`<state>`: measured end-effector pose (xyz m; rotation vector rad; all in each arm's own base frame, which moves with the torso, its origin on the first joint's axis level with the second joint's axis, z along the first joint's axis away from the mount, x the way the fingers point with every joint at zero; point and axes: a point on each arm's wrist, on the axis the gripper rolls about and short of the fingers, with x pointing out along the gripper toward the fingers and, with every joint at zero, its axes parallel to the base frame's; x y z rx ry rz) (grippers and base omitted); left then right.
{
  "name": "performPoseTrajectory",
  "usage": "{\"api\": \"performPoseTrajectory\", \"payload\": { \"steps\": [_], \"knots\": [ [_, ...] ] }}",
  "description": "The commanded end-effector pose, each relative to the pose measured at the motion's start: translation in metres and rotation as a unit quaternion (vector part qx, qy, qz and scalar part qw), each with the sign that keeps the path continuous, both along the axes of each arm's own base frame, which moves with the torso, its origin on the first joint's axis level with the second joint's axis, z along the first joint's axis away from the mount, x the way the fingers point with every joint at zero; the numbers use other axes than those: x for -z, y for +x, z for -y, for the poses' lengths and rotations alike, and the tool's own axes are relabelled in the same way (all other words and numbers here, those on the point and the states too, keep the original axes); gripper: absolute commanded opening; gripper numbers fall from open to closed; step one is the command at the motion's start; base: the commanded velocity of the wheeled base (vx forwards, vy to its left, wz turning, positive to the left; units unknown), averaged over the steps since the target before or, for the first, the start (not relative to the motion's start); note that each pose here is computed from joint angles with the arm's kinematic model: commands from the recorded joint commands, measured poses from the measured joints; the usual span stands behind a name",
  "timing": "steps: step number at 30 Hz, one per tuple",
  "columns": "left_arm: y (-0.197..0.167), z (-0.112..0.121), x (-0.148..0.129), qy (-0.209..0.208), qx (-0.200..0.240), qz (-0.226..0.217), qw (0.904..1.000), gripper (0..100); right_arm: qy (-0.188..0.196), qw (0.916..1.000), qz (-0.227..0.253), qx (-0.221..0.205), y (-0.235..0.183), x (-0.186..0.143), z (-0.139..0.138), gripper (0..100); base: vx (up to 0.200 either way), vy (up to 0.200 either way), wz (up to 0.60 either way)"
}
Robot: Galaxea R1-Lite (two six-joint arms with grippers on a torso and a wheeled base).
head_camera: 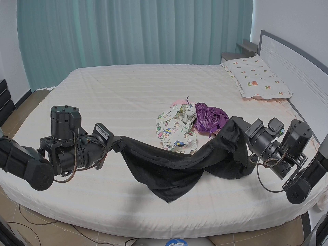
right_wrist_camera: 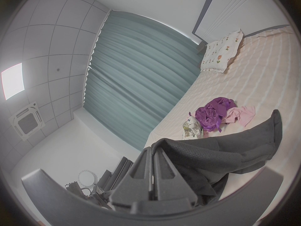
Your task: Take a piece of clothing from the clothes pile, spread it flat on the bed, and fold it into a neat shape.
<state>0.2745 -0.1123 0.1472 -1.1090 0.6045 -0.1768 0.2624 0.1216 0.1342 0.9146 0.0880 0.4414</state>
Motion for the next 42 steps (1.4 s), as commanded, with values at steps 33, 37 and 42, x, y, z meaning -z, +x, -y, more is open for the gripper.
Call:
{"api": "performPoseTrajectory", "payload": {
  "steps": [33, 37, 42],
  "knots": [
    [-0.006, -0.038, -0.040, -0.025, -0.049, 0.063, 0.9965, 0, -0.056, 0.9933, 0.074, -0.069, -0.008, -0.026, -0.050, 0, 0.000, 0.200, 0.00],
    [-0.008, -0.029, -0.035, -0.025, -0.029, 0.054, 0.9978, 0, -0.061, 0.9911, 0.061, -0.101, -0.010, -0.020, -0.074, 0, 0.000, 0.200, 0.00],
    [-0.010, -0.021, -0.035, -0.039, -0.017, 0.046, 0.9980, 0, -0.056, 0.9894, 0.068, -0.115, -0.008, -0.019, -0.091, 0, 0.000, 0.200, 0.00]
  ]
}}
